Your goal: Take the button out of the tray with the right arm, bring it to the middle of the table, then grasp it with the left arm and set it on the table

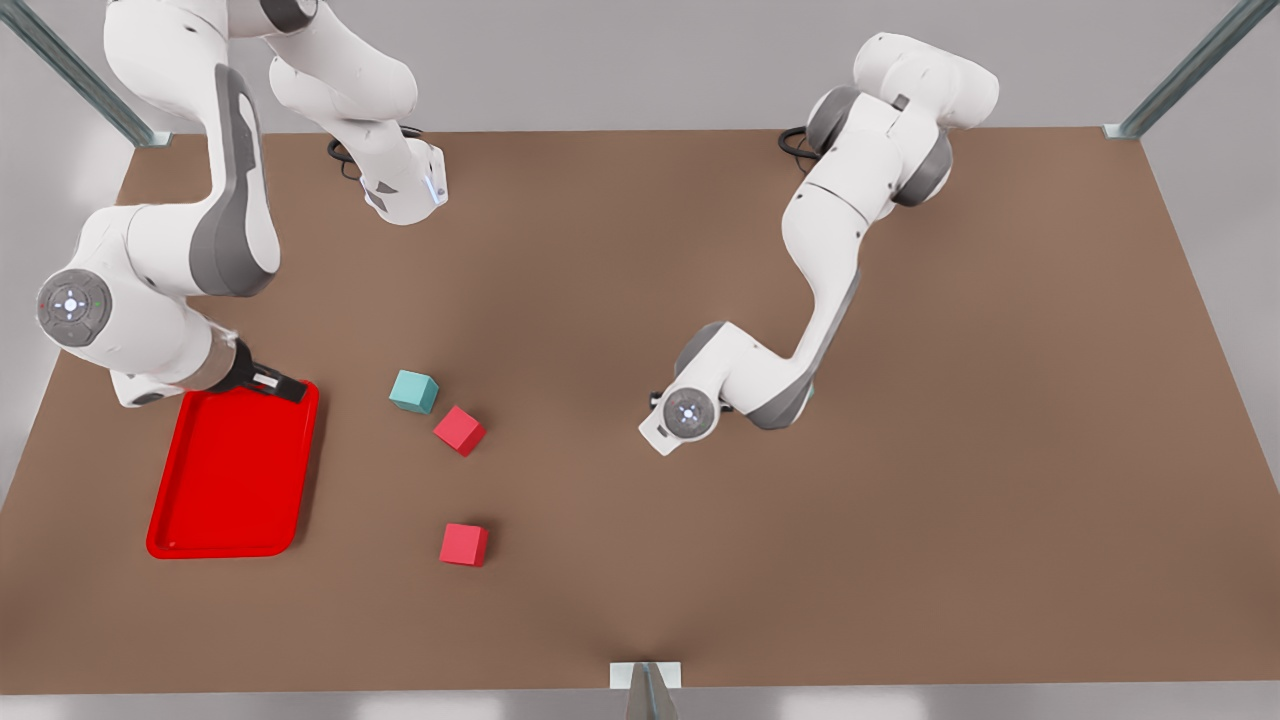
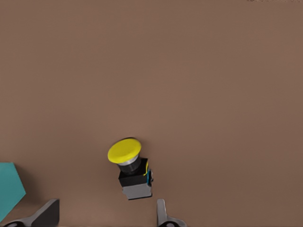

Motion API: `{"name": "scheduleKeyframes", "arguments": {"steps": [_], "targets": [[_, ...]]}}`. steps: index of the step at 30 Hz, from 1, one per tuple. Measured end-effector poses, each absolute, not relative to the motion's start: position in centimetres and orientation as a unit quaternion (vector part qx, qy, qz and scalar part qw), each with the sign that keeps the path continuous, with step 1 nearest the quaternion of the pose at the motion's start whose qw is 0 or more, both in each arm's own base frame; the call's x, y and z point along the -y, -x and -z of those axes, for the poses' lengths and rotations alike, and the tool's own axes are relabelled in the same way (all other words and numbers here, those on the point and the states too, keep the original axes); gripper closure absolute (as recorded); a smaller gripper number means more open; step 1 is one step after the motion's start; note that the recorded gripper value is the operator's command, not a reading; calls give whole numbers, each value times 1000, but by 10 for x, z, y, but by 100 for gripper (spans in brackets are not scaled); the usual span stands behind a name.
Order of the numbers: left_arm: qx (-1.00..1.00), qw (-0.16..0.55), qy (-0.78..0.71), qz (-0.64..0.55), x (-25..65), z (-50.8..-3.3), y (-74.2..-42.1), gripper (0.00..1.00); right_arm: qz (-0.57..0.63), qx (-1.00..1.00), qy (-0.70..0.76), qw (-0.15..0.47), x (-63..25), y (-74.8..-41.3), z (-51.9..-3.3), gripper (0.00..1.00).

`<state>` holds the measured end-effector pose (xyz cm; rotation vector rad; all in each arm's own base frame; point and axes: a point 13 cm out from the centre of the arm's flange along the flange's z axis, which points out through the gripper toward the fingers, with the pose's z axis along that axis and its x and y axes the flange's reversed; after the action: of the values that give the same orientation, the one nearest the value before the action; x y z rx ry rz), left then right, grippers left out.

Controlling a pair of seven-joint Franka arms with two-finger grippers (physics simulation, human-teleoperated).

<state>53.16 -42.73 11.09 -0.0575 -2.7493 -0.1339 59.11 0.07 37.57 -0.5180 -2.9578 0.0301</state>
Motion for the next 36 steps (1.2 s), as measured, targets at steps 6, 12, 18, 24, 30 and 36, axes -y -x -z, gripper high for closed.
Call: {"name": "scheduleKeyframes", "arguments": {"steps": [6, 12, 18, 24, 30, 36], "targets": [[978, 194, -7, 82, 428, -65, -518, 0, -2, 988, 131, 82, 20, -593, -361, 0], [979, 177, -17, 105, 435, -52, -510, 0, 3, 993, 83, 88, 13, -594, -354, 0], [977, 176, -29, 115, 437, -49, -502, 0, 4, 995, 57, 79, 20, -598, -361, 0], [977, 176, -40, 115, 435, -50, -503, 0, -7, 998, 29, 63, 19, -603, -366, 0], [978, 174, -42, 109, 438, -53, -504, 0, -13, 999, 13, 50, 23, -602, -376, 0], [978, 181, -42, 93, 445, -56, -503, 0, -15, 999, 0, 47, 22, -607, -375, 0]]}}
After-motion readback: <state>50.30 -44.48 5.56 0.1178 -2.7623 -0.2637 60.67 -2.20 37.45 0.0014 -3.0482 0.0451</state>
